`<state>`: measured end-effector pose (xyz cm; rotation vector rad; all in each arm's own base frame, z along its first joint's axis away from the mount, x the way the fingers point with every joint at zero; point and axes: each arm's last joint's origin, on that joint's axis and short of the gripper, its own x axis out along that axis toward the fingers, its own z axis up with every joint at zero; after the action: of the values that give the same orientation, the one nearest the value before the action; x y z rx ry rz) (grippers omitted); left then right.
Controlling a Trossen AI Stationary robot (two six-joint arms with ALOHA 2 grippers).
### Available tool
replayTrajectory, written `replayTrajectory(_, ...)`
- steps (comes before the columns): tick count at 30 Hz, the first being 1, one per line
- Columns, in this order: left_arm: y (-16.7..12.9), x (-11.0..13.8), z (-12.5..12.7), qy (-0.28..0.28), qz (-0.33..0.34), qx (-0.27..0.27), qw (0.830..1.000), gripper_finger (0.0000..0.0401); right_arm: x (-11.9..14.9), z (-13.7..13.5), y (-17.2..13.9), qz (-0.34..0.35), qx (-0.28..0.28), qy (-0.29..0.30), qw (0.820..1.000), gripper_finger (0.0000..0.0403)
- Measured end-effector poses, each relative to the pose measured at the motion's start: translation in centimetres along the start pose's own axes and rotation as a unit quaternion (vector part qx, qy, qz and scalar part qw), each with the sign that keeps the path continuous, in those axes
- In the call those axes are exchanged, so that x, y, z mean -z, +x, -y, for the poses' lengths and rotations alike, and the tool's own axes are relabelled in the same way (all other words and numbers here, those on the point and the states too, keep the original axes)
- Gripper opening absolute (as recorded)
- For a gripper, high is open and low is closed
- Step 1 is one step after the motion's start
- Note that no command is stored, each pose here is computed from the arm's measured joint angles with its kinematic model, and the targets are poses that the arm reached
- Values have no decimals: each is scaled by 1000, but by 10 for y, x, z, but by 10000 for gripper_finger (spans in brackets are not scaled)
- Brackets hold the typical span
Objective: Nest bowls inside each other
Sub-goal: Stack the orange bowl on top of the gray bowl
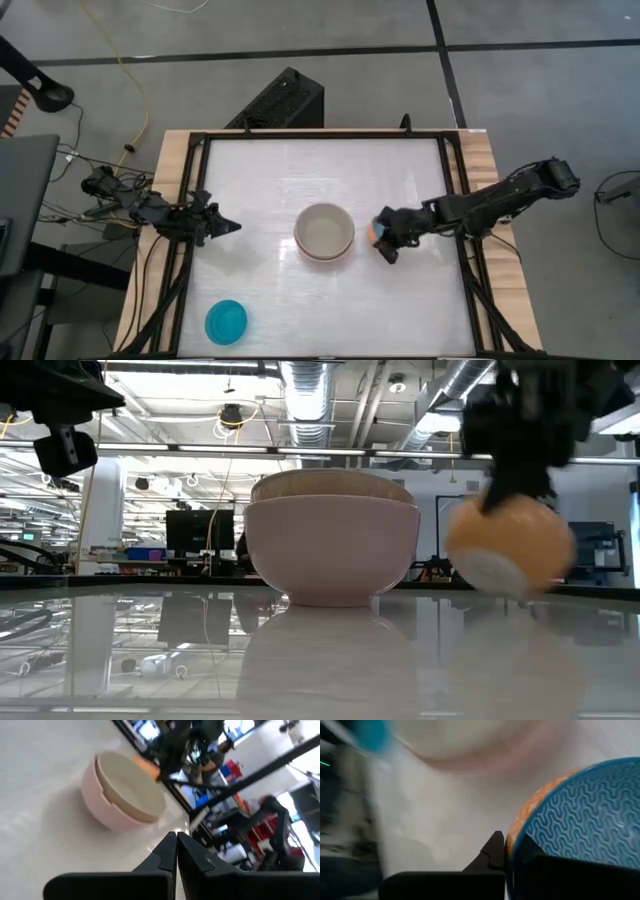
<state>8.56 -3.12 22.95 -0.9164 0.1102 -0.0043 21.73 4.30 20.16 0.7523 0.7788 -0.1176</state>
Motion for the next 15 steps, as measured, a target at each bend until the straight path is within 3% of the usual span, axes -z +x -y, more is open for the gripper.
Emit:
replayTrajectory(3, 4, 3, 0, -5, -21, -4, 1000, 0, -14, -5, -7, 62, -38, -14, 997, 0)
replayTrajectory(8, 12, 8, -1, -2, -35, -28, 999, 0, -31, -7, -23, 152, -56, -37, 986, 0)
replayTrajectory(13, 19, 13, -2, 3, -46, -47, 998, 0, -49, -18, -35, 247, -110, -81, 959, 0)
replayTrajectory(15, 22, 14, -2, 5, -45, -53, 998, 0, -58, -27, -38, 254, -113, -96, 956, 0)
